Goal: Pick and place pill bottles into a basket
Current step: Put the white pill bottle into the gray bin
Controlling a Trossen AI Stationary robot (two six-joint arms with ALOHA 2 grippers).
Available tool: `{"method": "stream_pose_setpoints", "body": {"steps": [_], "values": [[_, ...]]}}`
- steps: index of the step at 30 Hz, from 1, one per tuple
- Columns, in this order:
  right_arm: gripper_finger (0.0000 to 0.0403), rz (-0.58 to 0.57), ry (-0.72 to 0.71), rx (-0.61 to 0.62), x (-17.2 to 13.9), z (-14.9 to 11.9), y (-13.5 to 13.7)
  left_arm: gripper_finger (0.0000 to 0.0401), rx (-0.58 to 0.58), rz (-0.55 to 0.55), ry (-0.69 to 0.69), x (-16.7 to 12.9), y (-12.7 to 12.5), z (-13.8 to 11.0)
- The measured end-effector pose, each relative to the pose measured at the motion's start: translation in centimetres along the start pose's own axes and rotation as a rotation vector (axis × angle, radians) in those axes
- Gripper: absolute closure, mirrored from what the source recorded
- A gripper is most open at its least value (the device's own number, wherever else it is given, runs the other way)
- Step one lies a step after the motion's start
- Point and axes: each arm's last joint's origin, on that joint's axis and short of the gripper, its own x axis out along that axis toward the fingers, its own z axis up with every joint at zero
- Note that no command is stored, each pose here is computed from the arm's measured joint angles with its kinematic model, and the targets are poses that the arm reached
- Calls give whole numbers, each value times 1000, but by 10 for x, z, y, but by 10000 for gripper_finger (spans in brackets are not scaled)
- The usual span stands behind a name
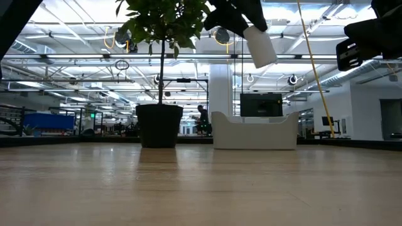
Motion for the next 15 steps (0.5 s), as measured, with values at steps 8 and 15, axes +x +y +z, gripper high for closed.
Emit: {"method": "stream_pose_setpoints", "body": {"steps": [8,15], "values": [[399,0,-1,0,0,0,0,234,108,-7,97,-10,-51,-30],[399,0,-1,0,0,0,0,233,82,-1,80,-11,-57,-31]]}}
